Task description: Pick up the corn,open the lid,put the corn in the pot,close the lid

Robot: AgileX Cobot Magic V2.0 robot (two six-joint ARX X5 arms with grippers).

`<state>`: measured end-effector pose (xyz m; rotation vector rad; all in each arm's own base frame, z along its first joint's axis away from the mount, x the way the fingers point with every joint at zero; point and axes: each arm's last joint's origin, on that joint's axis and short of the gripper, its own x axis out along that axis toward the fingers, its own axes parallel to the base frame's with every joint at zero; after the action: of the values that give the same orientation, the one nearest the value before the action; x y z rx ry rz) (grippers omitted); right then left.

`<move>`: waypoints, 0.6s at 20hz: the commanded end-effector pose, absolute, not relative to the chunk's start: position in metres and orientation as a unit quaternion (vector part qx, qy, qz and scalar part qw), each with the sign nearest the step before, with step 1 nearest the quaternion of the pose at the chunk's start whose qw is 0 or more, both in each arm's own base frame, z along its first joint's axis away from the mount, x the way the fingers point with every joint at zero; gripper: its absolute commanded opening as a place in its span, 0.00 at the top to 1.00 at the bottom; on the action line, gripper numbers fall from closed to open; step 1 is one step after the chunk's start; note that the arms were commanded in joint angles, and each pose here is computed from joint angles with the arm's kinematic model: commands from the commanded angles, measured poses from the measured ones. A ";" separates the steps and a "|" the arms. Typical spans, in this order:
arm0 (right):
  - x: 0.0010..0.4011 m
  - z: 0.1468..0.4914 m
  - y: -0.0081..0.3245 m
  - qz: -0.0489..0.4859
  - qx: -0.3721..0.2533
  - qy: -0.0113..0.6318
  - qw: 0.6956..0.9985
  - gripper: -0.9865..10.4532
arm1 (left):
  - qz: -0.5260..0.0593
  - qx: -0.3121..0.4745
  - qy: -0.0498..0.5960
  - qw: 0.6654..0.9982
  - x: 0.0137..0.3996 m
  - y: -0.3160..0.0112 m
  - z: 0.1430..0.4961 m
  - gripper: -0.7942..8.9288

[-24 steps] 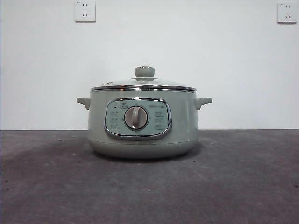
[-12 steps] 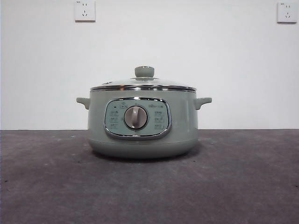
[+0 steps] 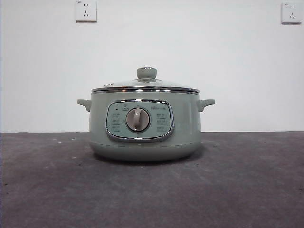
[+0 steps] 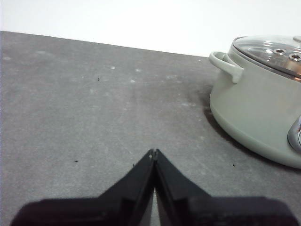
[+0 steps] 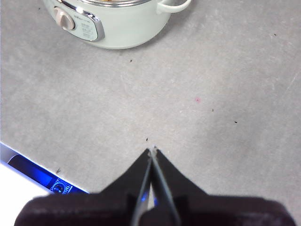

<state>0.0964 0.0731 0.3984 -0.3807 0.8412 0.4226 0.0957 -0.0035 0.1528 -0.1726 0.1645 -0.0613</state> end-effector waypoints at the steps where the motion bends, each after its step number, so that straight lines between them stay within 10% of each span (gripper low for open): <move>1: 0.095 0.394 0.073 0.200 -0.187 0.418 0.866 0.91 | -0.028 -0.091 0.085 0.992 0.096 -0.003 0.150 0.92; 12: 0.095 0.395 0.070 0.187 -0.187 0.414 0.871 0.91 | -0.026 -0.091 0.103 0.990 0.098 -0.003 0.147 0.92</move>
<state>0.0974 0.0721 0.3984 -0.3833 0.8394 0.4011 0.0975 -0.0036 0.1499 -0.1731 0.2026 -0.0580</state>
